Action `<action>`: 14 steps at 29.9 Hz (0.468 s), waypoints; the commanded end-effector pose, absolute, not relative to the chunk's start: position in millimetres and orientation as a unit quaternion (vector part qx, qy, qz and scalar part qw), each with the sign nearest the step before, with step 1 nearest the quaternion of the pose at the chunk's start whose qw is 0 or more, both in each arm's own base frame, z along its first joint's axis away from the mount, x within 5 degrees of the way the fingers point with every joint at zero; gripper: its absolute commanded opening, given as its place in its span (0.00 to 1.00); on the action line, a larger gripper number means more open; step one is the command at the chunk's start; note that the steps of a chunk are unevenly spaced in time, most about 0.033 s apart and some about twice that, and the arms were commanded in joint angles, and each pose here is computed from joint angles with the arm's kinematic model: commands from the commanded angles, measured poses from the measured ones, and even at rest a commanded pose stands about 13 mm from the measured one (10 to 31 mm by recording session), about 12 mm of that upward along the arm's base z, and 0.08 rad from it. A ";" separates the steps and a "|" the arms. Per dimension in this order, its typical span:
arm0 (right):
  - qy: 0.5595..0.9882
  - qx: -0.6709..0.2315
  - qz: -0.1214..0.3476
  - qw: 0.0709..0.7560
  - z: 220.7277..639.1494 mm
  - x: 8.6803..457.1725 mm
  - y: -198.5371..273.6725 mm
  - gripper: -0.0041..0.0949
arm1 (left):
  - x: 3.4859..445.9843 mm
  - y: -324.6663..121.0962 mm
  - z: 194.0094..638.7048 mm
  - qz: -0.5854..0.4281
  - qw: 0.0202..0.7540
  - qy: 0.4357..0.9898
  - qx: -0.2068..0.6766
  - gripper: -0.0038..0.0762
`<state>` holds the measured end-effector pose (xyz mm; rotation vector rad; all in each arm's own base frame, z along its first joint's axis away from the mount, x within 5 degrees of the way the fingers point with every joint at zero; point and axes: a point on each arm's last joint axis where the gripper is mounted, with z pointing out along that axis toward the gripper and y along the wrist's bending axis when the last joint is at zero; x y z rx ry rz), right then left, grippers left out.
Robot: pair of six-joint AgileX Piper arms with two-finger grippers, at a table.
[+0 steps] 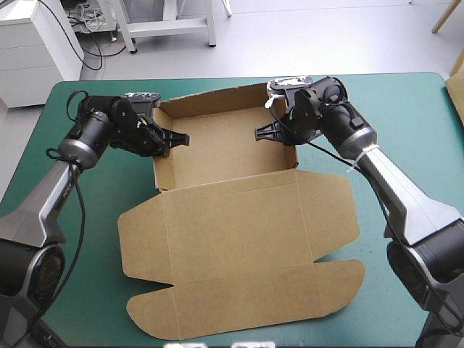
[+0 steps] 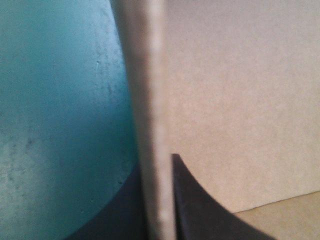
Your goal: Fold the box
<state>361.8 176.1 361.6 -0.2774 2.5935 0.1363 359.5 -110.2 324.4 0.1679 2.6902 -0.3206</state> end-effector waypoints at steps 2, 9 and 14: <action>0.949 -0.102 0.068 0.291 365.9 376.6 168.6 0.03 | 368.7 -124.3 332.6 -0.152 0.253 0.953 0.067 0.04; 0.961 -0.101 0.078 0.244 315.2 410.4 164.1 0.03 | 392.5 -130.7 287.8 -0.139 0.218 0.963 0.075 0.04; 0.963 -0.115 0.061 0.238 289.7 425.1 165.0 0.03 | 405.0 -134.4 258.8 -0.134 0.199 0.967 0.082 0.04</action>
